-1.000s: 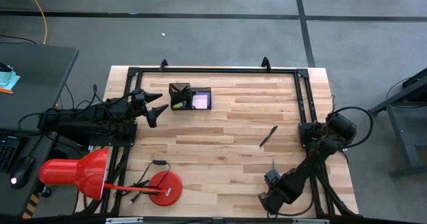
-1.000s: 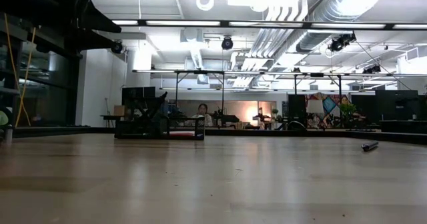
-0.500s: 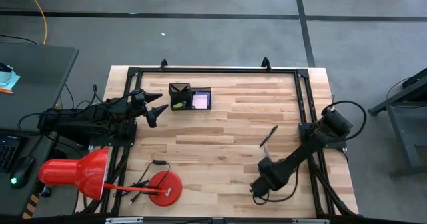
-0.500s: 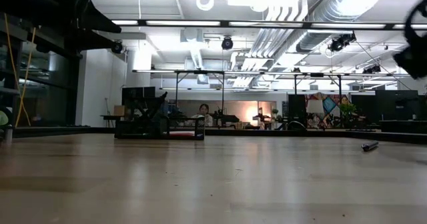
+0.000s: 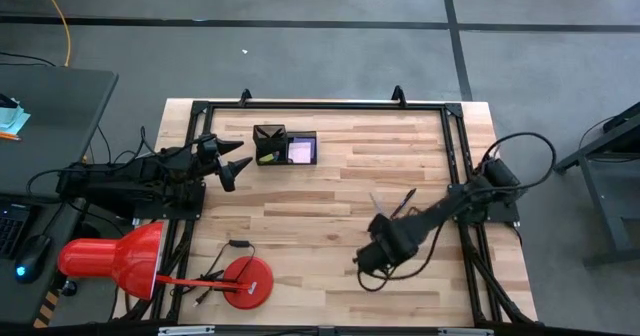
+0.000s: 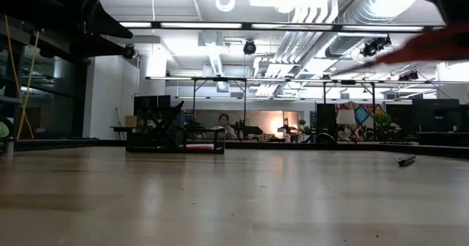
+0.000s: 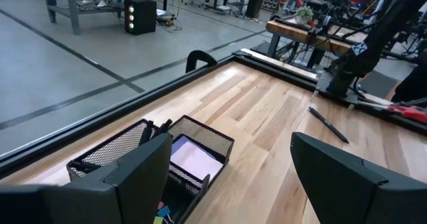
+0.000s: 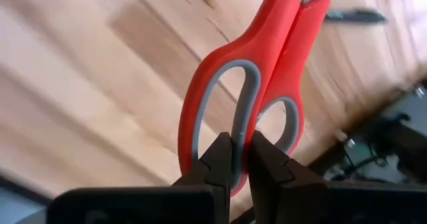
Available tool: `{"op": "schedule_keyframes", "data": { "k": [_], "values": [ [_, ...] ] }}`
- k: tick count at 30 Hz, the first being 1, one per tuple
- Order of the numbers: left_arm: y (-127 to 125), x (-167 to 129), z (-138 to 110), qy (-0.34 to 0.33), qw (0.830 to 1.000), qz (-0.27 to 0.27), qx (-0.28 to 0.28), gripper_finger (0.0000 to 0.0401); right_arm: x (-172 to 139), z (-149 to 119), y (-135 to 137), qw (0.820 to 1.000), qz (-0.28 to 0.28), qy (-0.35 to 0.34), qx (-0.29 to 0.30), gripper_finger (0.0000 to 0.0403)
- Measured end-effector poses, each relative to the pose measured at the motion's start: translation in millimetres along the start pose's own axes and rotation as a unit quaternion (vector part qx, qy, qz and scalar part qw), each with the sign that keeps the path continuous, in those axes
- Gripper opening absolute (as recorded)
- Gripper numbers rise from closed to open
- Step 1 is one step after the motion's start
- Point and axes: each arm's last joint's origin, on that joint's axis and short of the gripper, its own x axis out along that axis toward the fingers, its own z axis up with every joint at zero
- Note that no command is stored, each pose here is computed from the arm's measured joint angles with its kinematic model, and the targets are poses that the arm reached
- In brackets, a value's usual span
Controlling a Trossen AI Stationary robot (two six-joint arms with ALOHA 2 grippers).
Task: Pick and place office supplies into organizer
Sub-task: Put the red scissors into the desk organizer
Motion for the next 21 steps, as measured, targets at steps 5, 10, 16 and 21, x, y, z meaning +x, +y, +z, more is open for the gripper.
{"op": "schedule_keyframes", "data": {
  "k": [5,10,16,21],
  "values": [
    [0,0,0,-0.001,1.000,0.000,-0.005,0.0294,-31,25,-5,0.997,0.077,-0.014,-0.001,0.0018],
    [-2,2,-2,0.016,1.000,-0.018,-0.018,0.0294,-52,48,-6,0.985,0.167,-0.039,-0.027,0.0012],
    [-18,9,-7,0.080,0.972,-0.219,0.039,0.0294,-68,69,2,0.950,0.302,-0.053,-0.063,0.0014],
    [-30,23,-8,0.089,0.948,-0.295,0.075,0.0294,-80,82,11,0.909,0.402,-0.066,-0.089,0.0011]
  ]
}}
